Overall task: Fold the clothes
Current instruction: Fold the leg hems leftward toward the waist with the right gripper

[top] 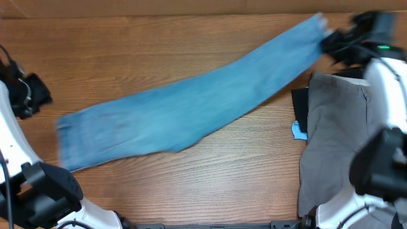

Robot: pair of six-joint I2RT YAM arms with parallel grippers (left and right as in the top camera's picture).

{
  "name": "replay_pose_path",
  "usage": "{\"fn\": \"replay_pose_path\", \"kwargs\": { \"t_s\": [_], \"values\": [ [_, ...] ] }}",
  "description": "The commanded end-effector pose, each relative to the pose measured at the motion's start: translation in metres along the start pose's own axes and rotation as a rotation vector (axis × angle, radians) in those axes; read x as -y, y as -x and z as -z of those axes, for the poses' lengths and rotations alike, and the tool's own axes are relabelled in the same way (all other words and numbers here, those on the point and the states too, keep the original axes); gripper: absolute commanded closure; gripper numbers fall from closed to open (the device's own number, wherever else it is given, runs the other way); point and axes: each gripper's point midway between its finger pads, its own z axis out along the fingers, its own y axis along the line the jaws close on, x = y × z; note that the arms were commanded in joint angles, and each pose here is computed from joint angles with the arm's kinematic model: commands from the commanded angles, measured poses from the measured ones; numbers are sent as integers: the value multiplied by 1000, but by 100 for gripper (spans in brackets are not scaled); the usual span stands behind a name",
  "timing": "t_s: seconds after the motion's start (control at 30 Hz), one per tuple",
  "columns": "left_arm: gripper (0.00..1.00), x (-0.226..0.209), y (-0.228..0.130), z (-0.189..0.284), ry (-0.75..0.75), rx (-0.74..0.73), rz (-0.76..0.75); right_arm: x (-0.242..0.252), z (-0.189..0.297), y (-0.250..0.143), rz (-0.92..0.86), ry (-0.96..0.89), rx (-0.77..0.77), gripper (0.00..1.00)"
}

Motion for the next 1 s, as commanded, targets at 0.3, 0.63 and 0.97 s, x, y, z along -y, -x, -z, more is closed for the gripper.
{"fn": "replay_pose_path", "kwargs": {
  "t_s": [0.3, 0.63, 0.97],
  "values": [
    [46, 34, 9, 140, -171, 330, -32, -198, 87, -84, 334, 317, -84, 96],
    [44, 42, 5, 145, -221, 327, -40, -292, 37, -272, 551, 306, -358, 96],
    [44, 42, 5, 144, -222, 326, -40, -310, -19, -402, 657, 308, -534, 95]
  ]
}}
